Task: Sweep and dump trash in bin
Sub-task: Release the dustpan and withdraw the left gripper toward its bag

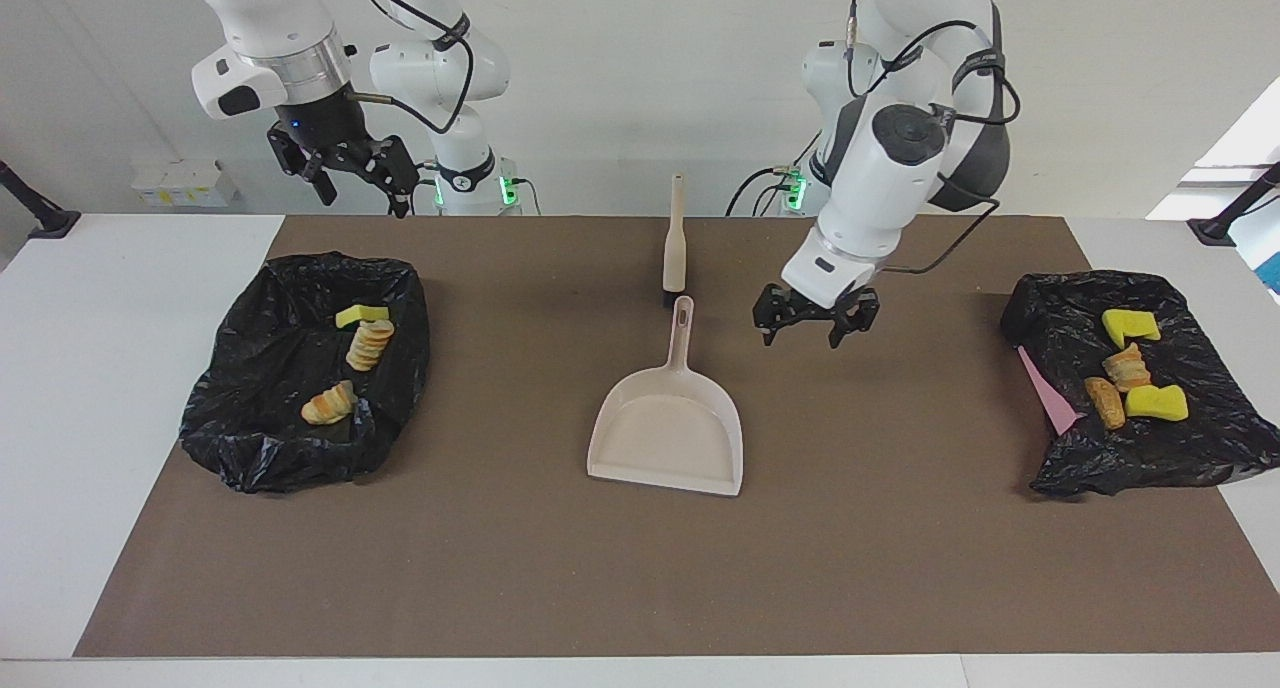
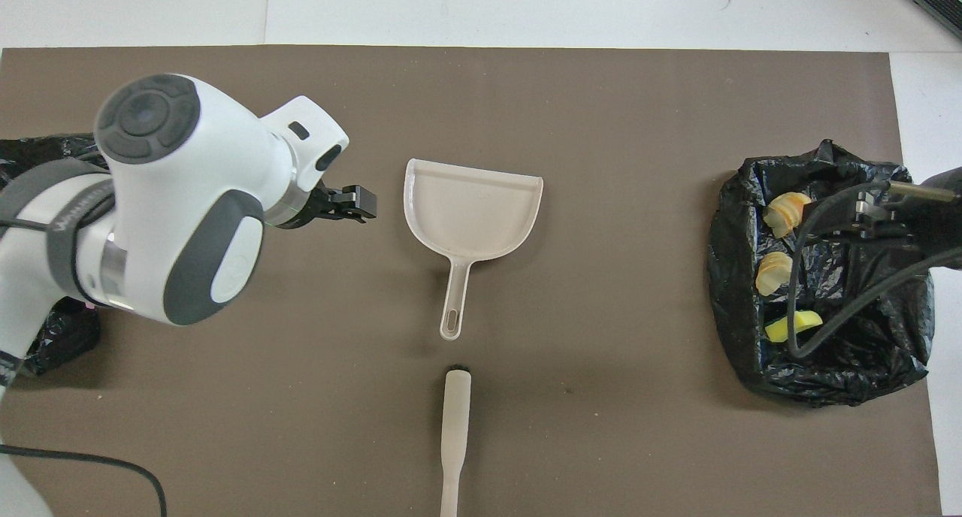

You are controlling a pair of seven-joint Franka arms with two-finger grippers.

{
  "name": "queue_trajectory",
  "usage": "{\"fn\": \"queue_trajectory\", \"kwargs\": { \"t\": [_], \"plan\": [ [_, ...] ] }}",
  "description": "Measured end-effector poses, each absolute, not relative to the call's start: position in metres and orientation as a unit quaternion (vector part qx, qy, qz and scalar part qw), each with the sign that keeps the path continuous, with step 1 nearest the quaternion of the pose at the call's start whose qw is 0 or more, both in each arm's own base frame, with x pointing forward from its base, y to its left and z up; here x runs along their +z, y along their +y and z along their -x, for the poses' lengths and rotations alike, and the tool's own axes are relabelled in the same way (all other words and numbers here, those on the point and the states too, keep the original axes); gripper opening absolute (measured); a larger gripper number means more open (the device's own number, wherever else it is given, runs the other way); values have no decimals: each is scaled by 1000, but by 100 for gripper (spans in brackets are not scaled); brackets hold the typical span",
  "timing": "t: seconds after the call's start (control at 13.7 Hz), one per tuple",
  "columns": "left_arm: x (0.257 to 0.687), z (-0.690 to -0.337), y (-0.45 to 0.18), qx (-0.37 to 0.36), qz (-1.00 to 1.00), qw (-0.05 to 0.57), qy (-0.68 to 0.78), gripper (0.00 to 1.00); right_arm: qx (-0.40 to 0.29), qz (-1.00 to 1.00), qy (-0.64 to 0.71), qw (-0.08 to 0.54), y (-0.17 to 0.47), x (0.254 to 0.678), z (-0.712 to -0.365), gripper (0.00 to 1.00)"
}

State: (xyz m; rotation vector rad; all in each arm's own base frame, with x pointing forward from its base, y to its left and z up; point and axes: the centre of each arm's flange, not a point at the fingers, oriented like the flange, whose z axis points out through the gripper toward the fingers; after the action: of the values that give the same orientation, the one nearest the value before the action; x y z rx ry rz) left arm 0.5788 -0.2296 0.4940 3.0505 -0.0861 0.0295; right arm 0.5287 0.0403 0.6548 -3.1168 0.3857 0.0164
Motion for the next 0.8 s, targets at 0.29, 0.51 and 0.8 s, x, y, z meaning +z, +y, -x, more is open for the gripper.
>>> {"fn": "queue_trajectory", "kwargs": {
  "t": [0.29, 0.51, 0.8],
  "plan": [
    [517, -599, -145, -8, -999, 41, -24, 100, 5, 993, 117, 0, 46, 655, -528, 100],
    [533, -601, -88, -9, -998, 42, -35, 100, 7, 993, 116, 0, 47, 655, -528, 100],
    [569, -589, -44, 15, -996, 37, -76, 100, 9, 993, 116, -1, 47, 654, -527, 100]
  ]
}}
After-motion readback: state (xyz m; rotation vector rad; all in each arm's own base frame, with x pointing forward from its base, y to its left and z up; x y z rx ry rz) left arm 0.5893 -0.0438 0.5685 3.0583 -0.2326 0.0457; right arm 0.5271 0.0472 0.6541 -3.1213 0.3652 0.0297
